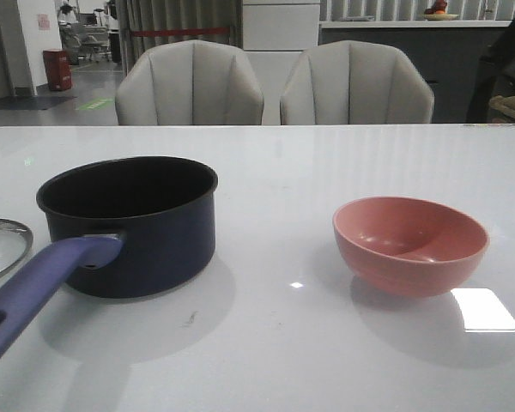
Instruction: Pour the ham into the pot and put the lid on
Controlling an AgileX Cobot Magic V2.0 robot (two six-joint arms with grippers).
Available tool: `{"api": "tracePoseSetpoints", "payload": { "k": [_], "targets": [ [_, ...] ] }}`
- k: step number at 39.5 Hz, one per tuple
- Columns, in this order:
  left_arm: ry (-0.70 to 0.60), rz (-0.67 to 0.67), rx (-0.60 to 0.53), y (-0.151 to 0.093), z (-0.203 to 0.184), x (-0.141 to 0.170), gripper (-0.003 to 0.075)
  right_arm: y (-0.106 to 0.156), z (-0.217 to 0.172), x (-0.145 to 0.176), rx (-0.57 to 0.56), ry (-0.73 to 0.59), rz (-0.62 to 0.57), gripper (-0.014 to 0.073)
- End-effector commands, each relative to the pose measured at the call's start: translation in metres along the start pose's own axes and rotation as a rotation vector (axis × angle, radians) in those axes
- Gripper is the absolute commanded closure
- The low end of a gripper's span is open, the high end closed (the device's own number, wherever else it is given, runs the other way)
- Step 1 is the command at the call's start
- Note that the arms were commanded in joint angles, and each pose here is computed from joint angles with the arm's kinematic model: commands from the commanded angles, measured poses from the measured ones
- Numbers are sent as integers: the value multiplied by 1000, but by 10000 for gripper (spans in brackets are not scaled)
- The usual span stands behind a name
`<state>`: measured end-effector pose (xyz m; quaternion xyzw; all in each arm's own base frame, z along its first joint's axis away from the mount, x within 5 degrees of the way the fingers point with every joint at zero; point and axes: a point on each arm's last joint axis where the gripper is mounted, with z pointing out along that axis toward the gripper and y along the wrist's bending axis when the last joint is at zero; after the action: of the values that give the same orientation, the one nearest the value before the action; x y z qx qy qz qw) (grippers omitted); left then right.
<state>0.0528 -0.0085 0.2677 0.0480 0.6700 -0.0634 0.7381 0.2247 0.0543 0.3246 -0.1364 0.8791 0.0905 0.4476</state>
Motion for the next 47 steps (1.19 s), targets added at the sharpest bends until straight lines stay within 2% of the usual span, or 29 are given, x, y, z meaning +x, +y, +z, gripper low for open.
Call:
{"api": "tracePoseSetpoints", "payload": {
  "k": [1, 10, 20, 26, 31, 33, 35, 39, 43, 47],
  "targets": [
    [-103, -6, 5, 0, 0, -17, 117, 14, -41, -4, -2, -264, -34, 128],
    [-103, -6, 5, 0, 0, -17, 117, 32, -97, 39, -75, -507, -83, 128],
    [-103, -6, 5, 0, 0, -17, 116, 25, -118, 102, -44, -752, -66, 128],
    [-103, -6, 5, 0, 0, -17, 117, 22, -104, 138, -37, -743, -63, 130],
    [-105, -6, 5, 0, 0, -17, 116, 21, -99, 145, -30, -746, -58, 133],
    [-115, -6, 4, 0, -1, -18, 116, 21, -98, 146, -32, -736, -59, 160],
    [-128, -6, 4, 0, -1, -19, 116, 22, -97, 147, -37, -717, -62, 227],
    [-120, -6, 4, 0, -1, -18, 116, 23, -95, 149, -47, -684, -66, 480],
    [-106, -4, 5, 0, 0, -17, 117, 23, -94, 150, -48, -679, -67, 426],
    [-102, 10, 4, 0, 0, -17, 117, 23, -94, 150, -49, -676, -67, 430]
  ]
}}
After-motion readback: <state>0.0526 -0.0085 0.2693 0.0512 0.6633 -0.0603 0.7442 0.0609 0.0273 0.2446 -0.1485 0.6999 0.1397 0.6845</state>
